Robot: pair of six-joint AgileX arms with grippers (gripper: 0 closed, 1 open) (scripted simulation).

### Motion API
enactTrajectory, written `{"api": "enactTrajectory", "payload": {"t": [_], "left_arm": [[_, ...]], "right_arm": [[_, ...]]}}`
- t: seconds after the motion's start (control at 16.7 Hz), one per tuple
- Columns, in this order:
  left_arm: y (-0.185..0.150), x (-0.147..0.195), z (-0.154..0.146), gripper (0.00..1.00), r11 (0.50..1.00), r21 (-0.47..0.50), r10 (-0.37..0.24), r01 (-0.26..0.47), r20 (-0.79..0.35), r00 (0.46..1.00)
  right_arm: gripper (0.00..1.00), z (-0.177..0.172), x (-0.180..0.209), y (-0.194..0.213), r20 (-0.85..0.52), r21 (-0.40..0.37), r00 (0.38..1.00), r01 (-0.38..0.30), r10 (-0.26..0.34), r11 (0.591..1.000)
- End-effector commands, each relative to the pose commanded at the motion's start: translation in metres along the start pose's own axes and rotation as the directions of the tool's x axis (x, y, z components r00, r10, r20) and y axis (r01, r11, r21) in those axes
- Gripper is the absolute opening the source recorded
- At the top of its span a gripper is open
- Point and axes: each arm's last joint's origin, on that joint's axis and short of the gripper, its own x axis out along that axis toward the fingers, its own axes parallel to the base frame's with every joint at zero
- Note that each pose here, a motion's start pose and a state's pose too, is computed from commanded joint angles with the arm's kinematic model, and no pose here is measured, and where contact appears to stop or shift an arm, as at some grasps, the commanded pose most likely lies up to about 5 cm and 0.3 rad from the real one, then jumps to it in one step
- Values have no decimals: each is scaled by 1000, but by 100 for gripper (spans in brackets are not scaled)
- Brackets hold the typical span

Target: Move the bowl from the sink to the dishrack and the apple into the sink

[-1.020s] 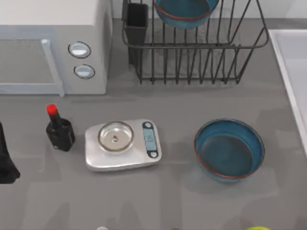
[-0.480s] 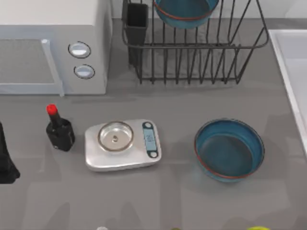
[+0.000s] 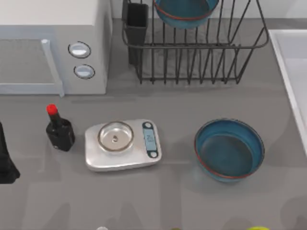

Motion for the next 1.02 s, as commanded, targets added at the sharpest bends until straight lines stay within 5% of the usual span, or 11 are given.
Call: {"api": "enactTrajectory", "payload": {"t": [0.48,0.9,1.02], "left_arm": [[0,0,0,100,1000,0,0,0,0,1000],[0,0,0,100,1000,0,0,0,0,1000],[0,0,0,100,1000,0,0,0,0,1000]], "right_arm": [[0,-90,-8,5,23,-15,1000,2,-2,1000],[0,-101,-12,7,16,-12,1000,3,-3,1000],[15,-101,-12,7,16,-12,1000,3,-3,1000]]}}
